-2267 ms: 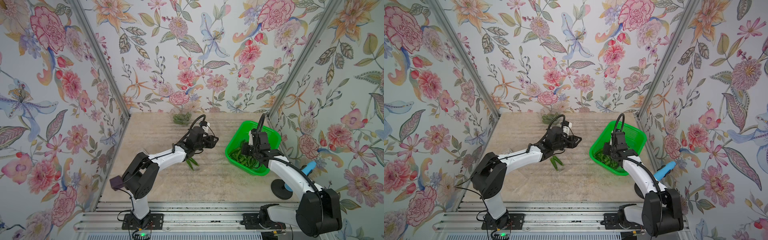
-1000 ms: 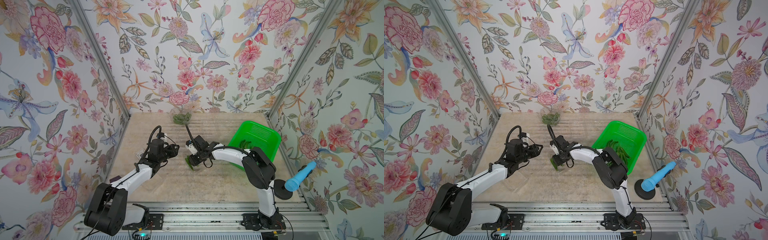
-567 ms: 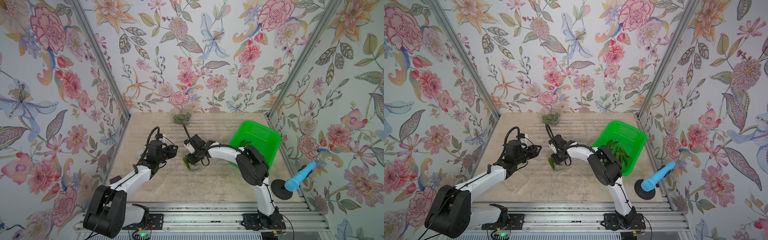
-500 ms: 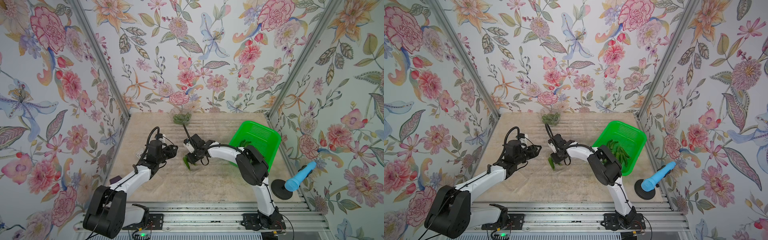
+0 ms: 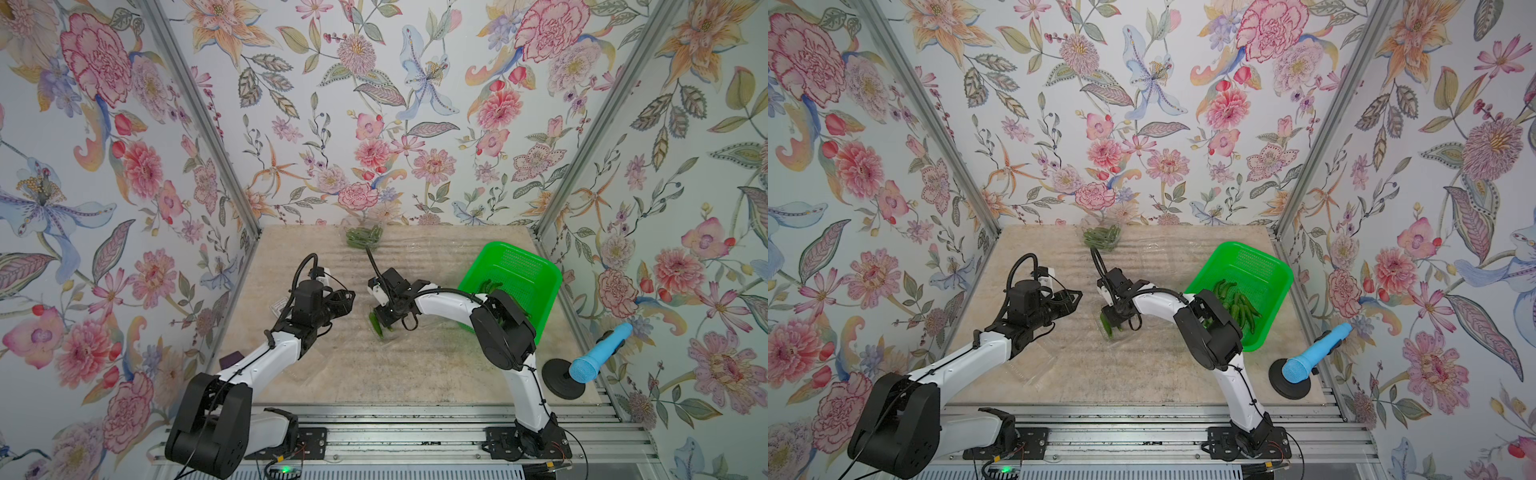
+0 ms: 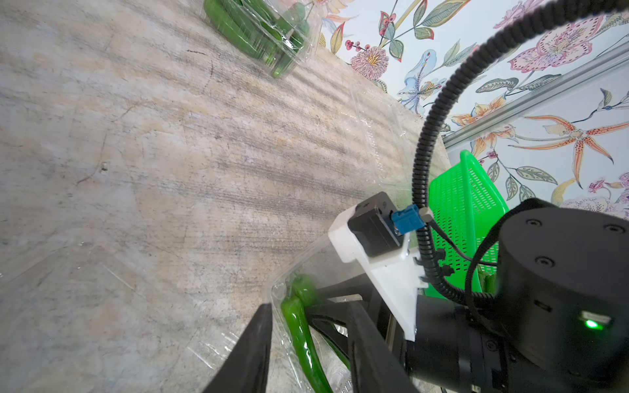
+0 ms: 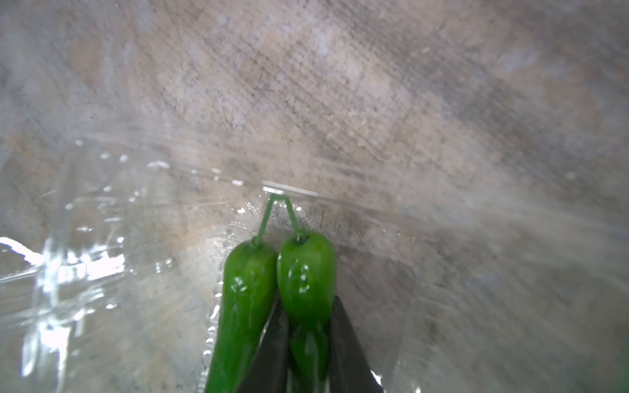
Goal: Take small green peppers out of containers
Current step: Pick up the green pepper from the packing box, then place the green pepper in the basket, then move the packing box to the center of the board.
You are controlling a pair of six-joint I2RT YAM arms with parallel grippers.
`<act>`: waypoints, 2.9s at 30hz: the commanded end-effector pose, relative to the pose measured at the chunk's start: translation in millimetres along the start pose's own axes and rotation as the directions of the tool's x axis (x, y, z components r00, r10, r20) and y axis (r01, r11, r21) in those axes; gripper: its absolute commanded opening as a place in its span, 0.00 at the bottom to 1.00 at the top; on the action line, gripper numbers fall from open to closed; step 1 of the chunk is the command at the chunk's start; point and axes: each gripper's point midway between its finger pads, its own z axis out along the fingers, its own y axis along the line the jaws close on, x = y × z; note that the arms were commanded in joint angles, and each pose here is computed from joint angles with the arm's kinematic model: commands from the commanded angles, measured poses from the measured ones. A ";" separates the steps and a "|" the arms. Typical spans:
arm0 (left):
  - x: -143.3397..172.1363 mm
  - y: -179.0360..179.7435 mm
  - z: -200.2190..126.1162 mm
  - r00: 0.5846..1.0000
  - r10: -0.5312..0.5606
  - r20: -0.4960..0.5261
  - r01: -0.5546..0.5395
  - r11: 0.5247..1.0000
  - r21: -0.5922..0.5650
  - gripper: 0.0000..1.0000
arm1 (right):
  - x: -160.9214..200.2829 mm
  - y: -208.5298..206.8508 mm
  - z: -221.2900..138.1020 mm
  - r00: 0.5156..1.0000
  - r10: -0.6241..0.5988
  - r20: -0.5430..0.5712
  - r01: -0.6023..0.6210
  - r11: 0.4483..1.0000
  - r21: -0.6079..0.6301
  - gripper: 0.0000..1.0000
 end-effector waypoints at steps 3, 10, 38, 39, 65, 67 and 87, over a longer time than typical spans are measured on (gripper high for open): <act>-5.4 -1.7 -3.0 1.000 0.009 0.020 -0.009 1.000 0.013 0.39 | -9.5 -8.3 -55.1 0.997 0.016 0.072 -0.018 0.999 0.029 0.08; -8.6 -37.6 12.7 0.998 0.058 0.006 -0.059 0.996 0.069 0.40 | -18.2 -55.5 -163.5 0.948 0.131 0.291 -0.161 0.984 0.080 0.08; -15.9 -155.1 106.5 0.971 0.226 -0.071 -0.207 0.956 0.210 0.41 | 62.2 -224.4 -243.9 0.780 0.409 0.473 -0.524 0.840 0.139 0.60; -30.1 -142.5 102.2 0.975 0.215 -0.050 -0.202 0.961 0.186 0.41 | 48.5 -217.1 -244.3 0.789 0.385 0.479 -0.491 0.864 0.115 0.60; -245.4 61.4 156.5 0.924 0.075 0.374 -0.151 0.973 0.176 0.41 | -261.6 -182.1 -65.1 0.655 0.423 0.626 -0.356 0.904 -0.239 0.68; -249.7 67.9 166.1 0.920 0.070 0.386 -0.156 0.968 0.197 0.42 | -262.5 -188.8 -55.9 0.642 0.423 0.639 -0.365 0.902 -0.231 0.70; -259.8 75.1 263.6 0.960 0.083 0.267 -0.161 0.945 0.284 0.44 | -266.8 -193.3 -14.1 0.596 0.366 0.715 -0.306 0.927 -0.219 0.72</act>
